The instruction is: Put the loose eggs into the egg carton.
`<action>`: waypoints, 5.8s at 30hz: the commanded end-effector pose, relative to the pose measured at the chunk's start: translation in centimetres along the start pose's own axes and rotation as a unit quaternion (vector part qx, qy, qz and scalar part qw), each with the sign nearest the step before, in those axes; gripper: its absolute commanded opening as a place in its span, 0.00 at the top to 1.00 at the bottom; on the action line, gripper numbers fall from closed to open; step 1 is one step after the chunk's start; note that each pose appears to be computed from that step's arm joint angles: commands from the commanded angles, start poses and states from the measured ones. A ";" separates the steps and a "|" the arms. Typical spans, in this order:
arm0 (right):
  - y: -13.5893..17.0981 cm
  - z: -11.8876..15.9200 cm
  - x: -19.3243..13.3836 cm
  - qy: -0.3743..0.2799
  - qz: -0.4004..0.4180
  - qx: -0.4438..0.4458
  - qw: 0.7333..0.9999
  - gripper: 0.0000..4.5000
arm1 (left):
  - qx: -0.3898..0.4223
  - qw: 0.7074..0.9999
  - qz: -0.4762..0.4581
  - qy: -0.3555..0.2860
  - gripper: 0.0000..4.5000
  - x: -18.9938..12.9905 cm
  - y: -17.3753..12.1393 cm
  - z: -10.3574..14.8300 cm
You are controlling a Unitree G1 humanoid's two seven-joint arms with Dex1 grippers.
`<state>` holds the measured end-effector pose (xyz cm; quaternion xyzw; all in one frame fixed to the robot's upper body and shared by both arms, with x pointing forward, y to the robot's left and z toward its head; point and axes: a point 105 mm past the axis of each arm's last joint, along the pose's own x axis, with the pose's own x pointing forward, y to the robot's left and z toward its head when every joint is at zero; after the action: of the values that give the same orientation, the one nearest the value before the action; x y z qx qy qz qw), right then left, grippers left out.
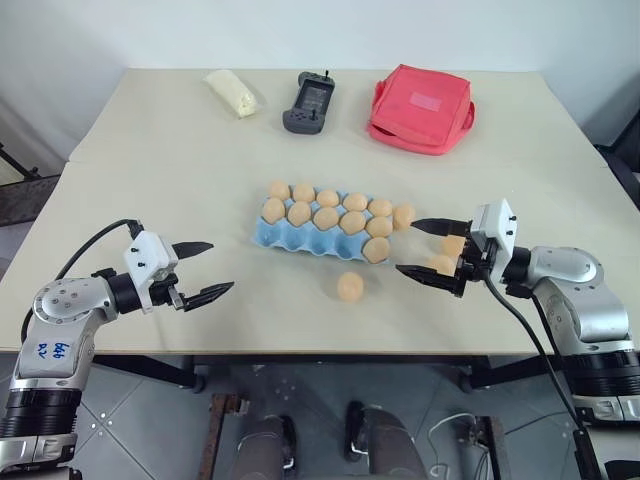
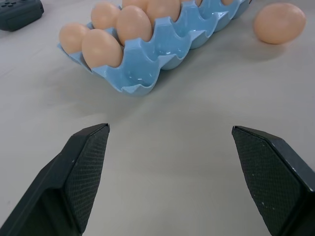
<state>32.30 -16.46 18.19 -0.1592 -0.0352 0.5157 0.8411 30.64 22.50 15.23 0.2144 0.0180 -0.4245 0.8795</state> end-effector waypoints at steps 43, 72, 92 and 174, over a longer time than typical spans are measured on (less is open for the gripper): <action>-1.1 -7.5 -2.5 0.038 -0.138 0.059 0.988 0.00 | 0.050 0.983 -0.158 -0.076 0.06 4.6 -5.7 3.8; -0.4 -0.3 9.2 -0.052 -0.048 0.015 0.997 0.37 | 0.027 0.993 -0.085 -0.076 0.05 3.7 -3.8 3.2; -1.0 -3.3 -9.1 -0.004 -0.304 0.001 0.953 0.00 | 0.014 0.986 -0.140 -0.085 0.05 6.3 -4.1 3.8; 2.1 4.7 12.7 0.007 -0.006 0.020 1.000 0.00 | -0.030 0.997 -0.041 -0.060 0.05 3.2 -1.3 1.3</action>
<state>35.36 -4.55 20.00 -0.1365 -0.0140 0.5072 0.8508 31.57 18.13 14.48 0.1514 0.0001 -0.4804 0.8639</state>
